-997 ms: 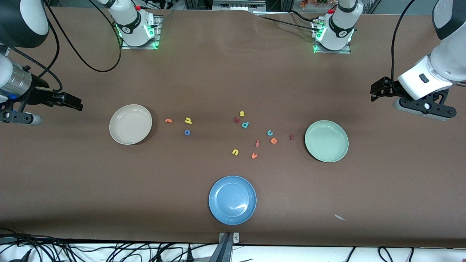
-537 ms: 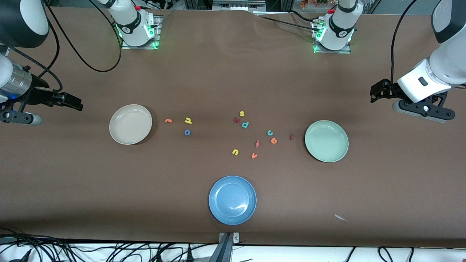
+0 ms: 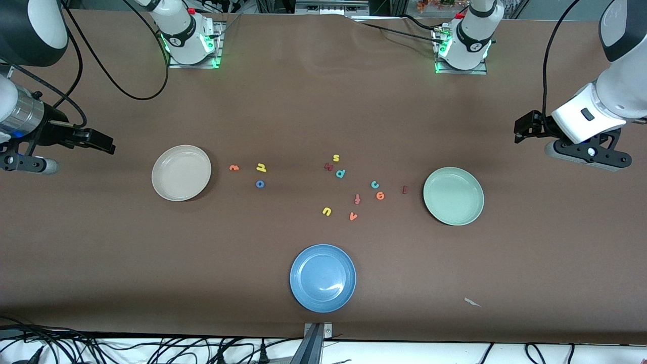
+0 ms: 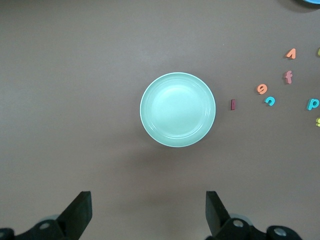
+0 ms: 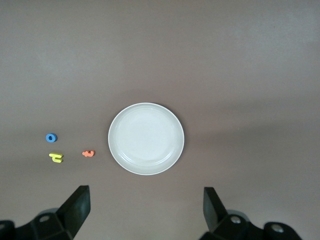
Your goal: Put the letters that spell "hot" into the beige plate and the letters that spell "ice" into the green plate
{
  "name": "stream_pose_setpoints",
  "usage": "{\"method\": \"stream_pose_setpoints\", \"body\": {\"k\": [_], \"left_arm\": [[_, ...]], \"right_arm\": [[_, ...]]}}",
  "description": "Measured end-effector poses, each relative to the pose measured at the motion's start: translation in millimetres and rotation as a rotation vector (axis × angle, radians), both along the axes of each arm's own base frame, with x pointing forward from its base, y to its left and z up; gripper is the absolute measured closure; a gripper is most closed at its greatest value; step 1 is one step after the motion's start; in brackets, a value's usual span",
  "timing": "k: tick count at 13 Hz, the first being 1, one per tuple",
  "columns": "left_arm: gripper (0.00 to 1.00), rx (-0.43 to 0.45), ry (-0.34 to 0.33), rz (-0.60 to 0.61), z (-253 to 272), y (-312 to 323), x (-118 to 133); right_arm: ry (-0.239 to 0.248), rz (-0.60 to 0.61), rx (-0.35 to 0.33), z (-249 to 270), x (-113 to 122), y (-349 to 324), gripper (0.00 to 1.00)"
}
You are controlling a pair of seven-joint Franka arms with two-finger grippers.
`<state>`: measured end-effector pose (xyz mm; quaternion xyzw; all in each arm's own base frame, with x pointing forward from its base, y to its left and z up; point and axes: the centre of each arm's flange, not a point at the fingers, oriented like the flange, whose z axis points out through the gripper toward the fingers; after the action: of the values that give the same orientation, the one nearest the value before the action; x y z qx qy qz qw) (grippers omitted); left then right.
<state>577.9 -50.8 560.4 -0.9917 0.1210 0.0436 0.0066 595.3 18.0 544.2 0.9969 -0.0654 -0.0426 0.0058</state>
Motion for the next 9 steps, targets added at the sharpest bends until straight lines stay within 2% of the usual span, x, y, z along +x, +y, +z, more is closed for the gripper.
{"method": "stream_pose_setpoints", "body": {"k": [9], "left_arm": [[0.00, 0.001, 0.000, 0.016, 0.0, 0.0, 0.0]], "right_arm": [[0.000, 0.000, 0.000, -0.1, 0.0, 0.0, 0.00]]}}
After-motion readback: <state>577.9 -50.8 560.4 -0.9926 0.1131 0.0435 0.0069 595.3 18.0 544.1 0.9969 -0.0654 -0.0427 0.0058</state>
